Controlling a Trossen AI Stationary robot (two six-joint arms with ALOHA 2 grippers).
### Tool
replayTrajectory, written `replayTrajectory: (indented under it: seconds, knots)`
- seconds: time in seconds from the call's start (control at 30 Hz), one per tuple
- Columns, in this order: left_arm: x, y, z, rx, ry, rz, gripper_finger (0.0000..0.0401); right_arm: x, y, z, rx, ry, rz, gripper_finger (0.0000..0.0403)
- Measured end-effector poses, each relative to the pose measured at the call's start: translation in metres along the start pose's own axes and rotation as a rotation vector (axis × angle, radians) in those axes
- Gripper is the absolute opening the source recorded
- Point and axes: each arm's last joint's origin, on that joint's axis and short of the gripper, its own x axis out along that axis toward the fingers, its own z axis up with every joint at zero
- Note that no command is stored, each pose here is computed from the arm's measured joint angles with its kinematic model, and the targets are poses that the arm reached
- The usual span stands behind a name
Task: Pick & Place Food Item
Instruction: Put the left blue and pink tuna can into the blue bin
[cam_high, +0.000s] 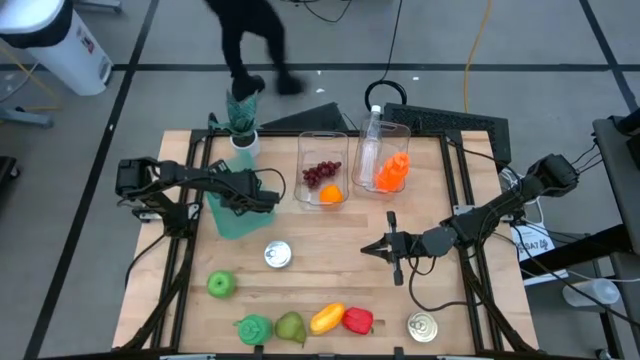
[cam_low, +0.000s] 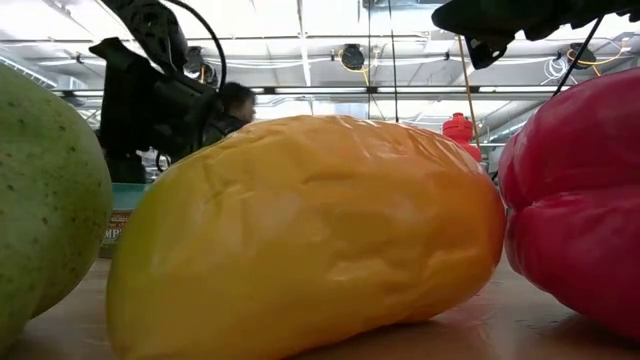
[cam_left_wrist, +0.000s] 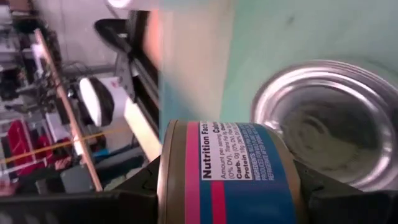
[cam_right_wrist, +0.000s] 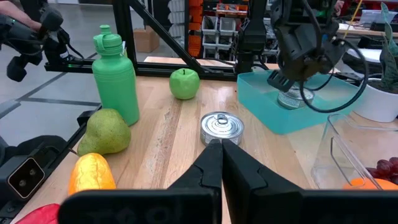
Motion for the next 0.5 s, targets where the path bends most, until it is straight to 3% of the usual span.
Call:
replayTrajectory:
  seconds: [0.23, 0.5]
  knots:
    - [0.000, -0.004, 0.005, -0.023, -0.022, -0.063, 0.0179, 0.000, 0.000, 0.001, 0.002, -0.005, 0.000, 0.0000]
    - [-0.001, -0.010, 0.012, -0.009, -0.065, -0.142, 0.0261, 0.000, 0.000, 0.001, 0.002, -0.006, 0.001, 0.0000]
